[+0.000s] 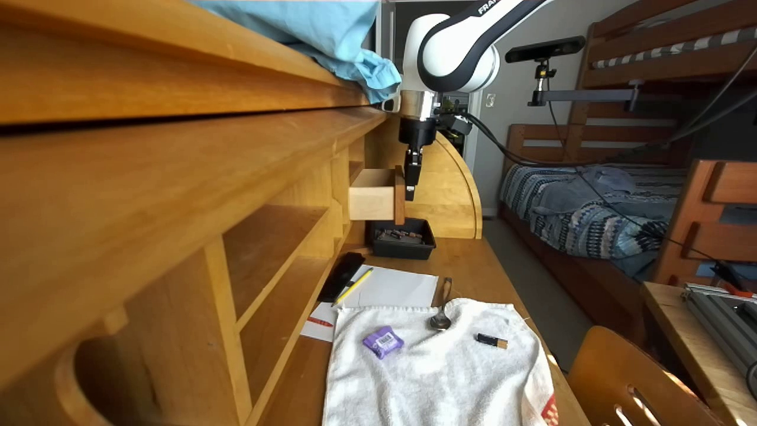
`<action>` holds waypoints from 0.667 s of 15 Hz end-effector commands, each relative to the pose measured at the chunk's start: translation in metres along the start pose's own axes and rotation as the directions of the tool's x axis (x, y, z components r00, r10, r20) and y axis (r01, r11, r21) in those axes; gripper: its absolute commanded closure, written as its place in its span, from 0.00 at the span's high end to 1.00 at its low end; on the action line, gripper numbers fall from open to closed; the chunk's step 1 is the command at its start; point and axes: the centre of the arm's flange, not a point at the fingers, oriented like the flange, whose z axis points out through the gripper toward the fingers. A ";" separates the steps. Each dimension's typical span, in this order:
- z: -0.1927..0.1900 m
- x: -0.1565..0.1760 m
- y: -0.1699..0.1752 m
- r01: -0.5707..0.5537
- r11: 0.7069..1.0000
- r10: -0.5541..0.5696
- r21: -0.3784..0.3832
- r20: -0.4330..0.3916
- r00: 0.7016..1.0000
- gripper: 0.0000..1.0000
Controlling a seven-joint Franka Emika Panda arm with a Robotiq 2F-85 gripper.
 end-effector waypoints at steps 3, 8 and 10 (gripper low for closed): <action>0.052 0.011 -0.013 0.031 0.999 -0.032 0.043 0.019 0.999 0.06; 0.056 0.015 -0.004 0.017 0.999 -0.017 0.039 0.011 1.000 0.06; 0.056 0.016 -0.001 0.011 0.999 -0.012 0.041 0.016 1.000 0.06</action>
